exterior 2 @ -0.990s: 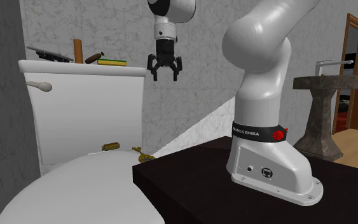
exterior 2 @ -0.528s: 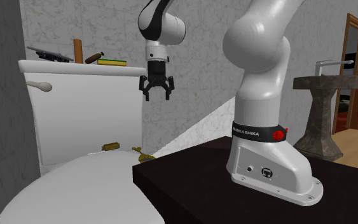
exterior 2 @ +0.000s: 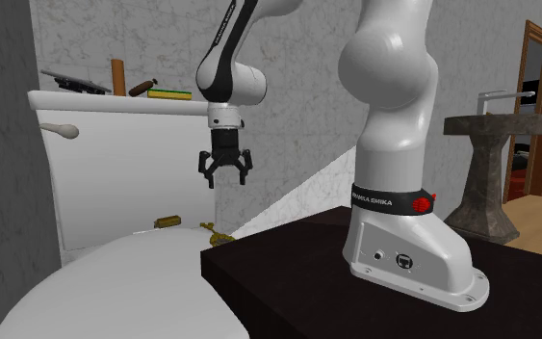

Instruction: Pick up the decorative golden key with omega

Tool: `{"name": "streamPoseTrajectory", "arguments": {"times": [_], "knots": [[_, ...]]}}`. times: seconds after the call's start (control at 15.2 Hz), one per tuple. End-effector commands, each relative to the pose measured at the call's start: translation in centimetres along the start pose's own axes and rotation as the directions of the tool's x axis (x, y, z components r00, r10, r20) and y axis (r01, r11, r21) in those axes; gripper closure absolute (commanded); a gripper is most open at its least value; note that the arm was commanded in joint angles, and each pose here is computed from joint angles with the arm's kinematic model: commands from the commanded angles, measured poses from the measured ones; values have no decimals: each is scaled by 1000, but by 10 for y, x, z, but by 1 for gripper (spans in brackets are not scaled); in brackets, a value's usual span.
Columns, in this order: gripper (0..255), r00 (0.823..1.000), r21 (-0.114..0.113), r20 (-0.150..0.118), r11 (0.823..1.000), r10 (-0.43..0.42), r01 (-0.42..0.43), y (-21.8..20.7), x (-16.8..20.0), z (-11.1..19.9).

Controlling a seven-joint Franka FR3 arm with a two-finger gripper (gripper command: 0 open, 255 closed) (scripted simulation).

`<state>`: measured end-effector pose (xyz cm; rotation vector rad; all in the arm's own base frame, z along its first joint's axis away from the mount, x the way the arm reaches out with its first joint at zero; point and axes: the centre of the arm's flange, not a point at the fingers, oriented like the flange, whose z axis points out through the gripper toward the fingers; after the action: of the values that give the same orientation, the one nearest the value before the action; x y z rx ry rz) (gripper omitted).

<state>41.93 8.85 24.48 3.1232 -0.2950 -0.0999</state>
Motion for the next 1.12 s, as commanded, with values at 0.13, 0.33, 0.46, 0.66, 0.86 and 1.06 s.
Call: {"name": "streamPoseTrajectory", "arguments": {"times": [0.13, 0.33, 0.46, 0.66, 0.86, 1.06], "knots": [[0, 1000, 4, 27, 1000, -4, 4, -20, 10, 51], [0, 999, 7, 47, 1000, -8, 7, -34, 16, 88], [0, 999, 8, 49, 1000, -8, 7, -35, 16, 96], [0, 999, 8, 49, 1000, -8, 7, -36, 17, 112], [0, 999, 8, 49, 1000, -8, 7, -36, 19, 131], [255, 999, 8, 49, 1000, -8, 7, -36, 19, 131]]}}
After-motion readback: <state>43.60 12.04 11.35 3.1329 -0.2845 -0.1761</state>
